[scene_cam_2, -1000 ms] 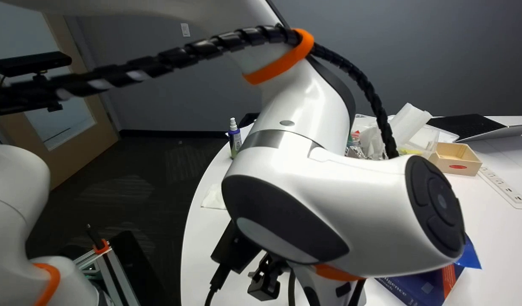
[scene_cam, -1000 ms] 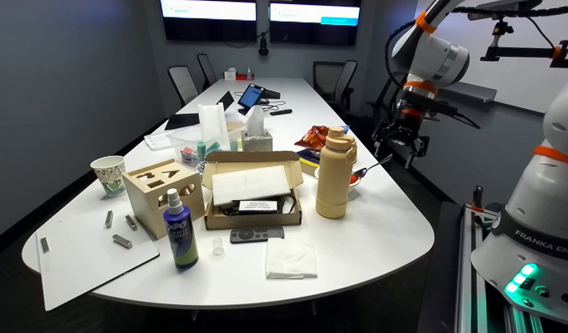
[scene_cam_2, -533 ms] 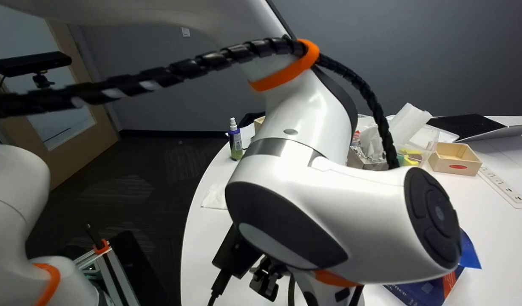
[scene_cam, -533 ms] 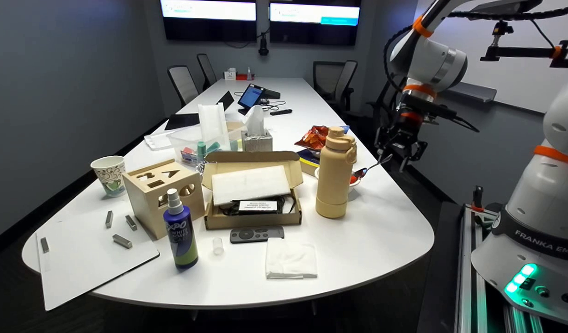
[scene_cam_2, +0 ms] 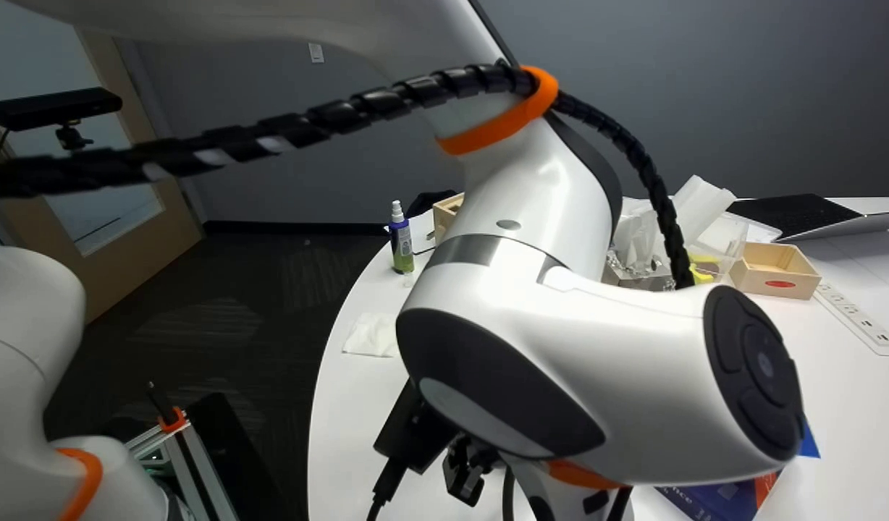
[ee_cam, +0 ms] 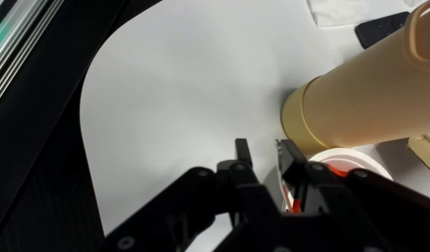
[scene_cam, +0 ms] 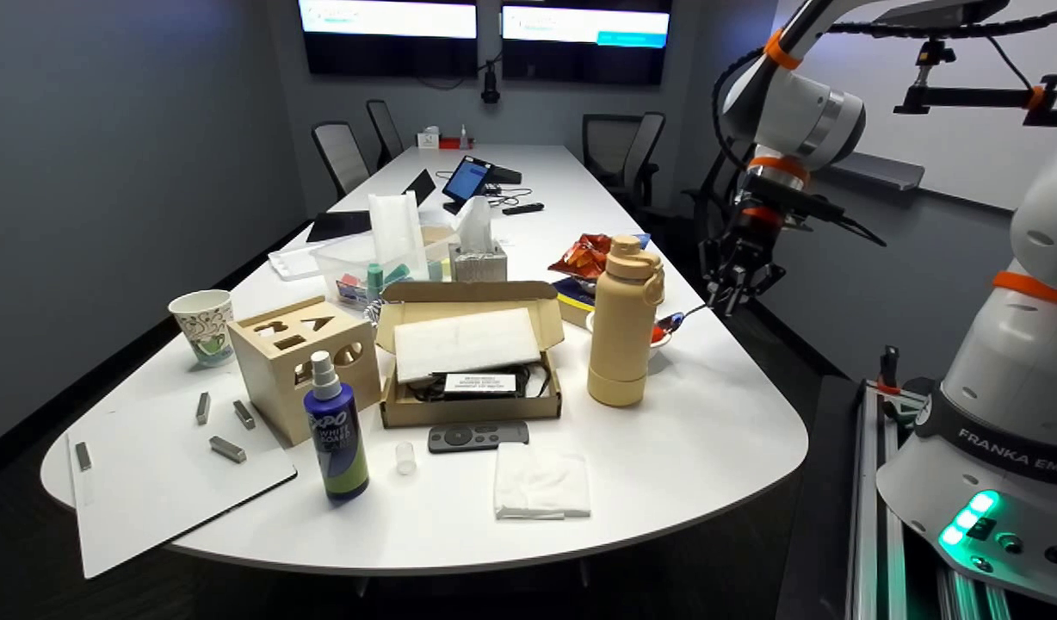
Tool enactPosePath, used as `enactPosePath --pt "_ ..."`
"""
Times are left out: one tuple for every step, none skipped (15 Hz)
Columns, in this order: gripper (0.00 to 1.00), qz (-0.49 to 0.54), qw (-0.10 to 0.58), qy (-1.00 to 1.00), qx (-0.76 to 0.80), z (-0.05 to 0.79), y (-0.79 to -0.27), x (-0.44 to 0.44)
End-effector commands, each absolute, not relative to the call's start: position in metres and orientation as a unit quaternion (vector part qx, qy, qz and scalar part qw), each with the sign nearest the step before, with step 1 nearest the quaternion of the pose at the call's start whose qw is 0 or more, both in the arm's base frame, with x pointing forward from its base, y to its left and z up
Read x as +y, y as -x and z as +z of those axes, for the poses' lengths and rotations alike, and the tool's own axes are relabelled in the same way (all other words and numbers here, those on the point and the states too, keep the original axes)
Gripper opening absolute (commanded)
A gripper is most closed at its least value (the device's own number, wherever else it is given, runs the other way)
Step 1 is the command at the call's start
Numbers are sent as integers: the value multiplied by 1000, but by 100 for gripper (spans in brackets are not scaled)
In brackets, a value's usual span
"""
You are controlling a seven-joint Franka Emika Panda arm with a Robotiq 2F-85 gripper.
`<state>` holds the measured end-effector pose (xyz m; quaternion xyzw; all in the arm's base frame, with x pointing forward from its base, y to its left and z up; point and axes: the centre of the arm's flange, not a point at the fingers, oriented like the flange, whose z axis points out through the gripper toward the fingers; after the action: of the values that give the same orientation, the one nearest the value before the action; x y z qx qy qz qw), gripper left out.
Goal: Use the spoon to stir the contents in the bowl
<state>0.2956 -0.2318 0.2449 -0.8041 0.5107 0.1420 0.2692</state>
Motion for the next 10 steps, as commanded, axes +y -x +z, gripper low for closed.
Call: enactPosePath --pt "25 127 277 805 509 245 -305 -237" --pt "20 125 277 806 508 246 -306 -237" --pt "15 124 277 806 508 247 -307 -238" --pt "13 123 278 806 507 248 -307 -238" --pt "4 122 278 807 507 249 -308 -239" --pt "1 120 278 808 506 250 -310 -239" --pt "4 119 278 808 505 251 -310 -239" --pt "3 117 278 810 503 252 -312 -239" --pt "0 117 278 810 503 253 -313 -239" --pt "0 115 278 812 500 254 -314 -240"
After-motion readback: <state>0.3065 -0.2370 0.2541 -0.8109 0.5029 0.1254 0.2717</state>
